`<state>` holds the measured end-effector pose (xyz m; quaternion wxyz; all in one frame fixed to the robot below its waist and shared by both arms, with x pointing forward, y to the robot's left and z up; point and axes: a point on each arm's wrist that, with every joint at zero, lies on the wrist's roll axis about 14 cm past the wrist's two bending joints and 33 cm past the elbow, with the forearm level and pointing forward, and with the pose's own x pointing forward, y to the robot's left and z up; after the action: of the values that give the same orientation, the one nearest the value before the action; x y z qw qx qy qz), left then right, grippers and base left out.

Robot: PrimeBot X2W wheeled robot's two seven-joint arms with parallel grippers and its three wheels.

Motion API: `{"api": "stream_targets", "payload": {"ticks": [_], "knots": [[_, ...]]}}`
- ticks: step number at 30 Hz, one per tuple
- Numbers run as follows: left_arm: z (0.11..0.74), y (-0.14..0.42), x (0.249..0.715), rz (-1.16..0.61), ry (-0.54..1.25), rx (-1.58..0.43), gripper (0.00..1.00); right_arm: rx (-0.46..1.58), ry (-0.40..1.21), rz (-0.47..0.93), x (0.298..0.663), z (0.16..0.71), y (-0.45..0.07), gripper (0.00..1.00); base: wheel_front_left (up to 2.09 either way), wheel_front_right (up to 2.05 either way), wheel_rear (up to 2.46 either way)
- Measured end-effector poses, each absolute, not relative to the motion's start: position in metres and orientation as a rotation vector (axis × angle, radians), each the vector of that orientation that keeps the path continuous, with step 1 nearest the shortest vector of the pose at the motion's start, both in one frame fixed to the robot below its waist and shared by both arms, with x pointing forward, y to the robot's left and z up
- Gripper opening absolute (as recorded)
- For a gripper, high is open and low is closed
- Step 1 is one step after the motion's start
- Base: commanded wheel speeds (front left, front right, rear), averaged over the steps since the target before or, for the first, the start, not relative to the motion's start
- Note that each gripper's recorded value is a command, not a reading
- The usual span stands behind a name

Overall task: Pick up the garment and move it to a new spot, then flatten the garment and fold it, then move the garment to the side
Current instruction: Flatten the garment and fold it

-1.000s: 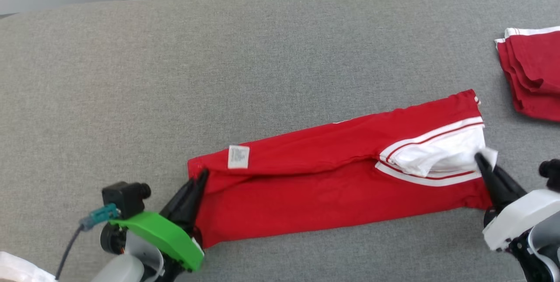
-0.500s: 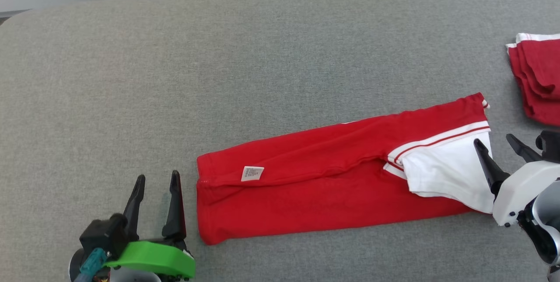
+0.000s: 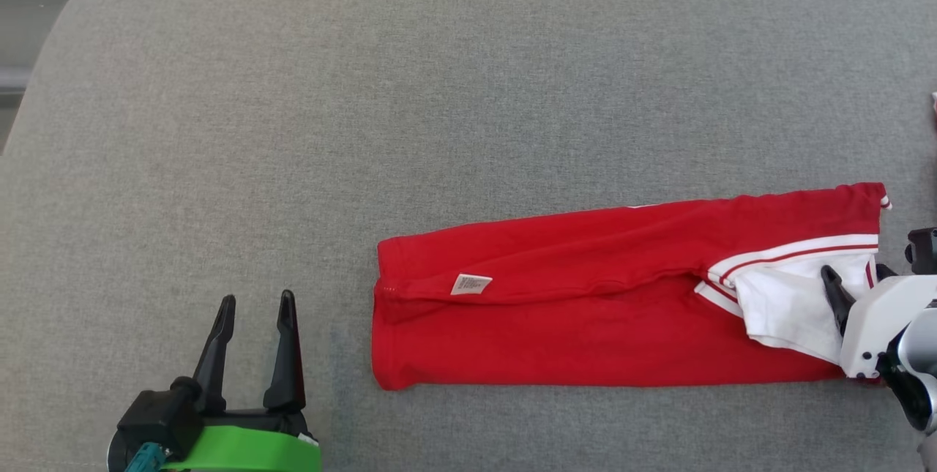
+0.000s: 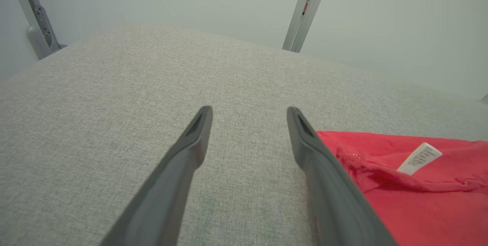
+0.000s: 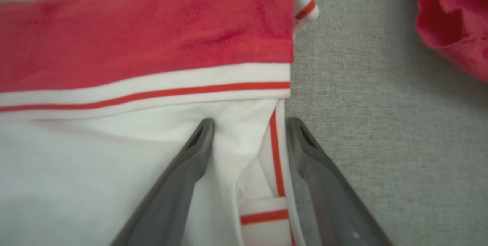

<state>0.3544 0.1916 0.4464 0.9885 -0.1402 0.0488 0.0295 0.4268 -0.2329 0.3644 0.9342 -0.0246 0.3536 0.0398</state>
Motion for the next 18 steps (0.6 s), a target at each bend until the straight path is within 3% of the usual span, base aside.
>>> {"api": "stream_targets", "payload": {"ticks": [6,7,8,9,14,18], "knots": [[0.447,0.197,0.349,0.079,0.092,-0.312,1.00,0.060,0.786,0.080,0.430,0.353,-0.224,1.00,0.00,0.00,0.00],[0.448,0.197,0.349,0.079,0.091,-0.313,1.00,0.085,0.788,0.087,0.430,0.353,-0.219,0.85,0.00,0.00,0.00],[0.449,0.198,0.348,0.082,0.086,-0.319,1.00,0.130,0.784,0.091,0.430,0.354,-0.215,0.07,0.00,0.00,0.00],[0.451,0.198,0.348,0.084,0.081,-0.323,1.00,0.176,0.777,0.100,0.431,0.356,-0.210,0.00,0.00,0.00,0.00],[0.451,0.198,0.340,0.092,0.081,-0.336,1.00,0.300,0.682,0.078,0.440,0.376,-0.217,0.00,0.00,0.00,0.00],[0.451,0.197,0.331,0.095,0.083,-0.345,1.00,0.301,0.586,-0.012,0.453,0.412,-0.269,0.00,0.00,0.00,0.00]]}}
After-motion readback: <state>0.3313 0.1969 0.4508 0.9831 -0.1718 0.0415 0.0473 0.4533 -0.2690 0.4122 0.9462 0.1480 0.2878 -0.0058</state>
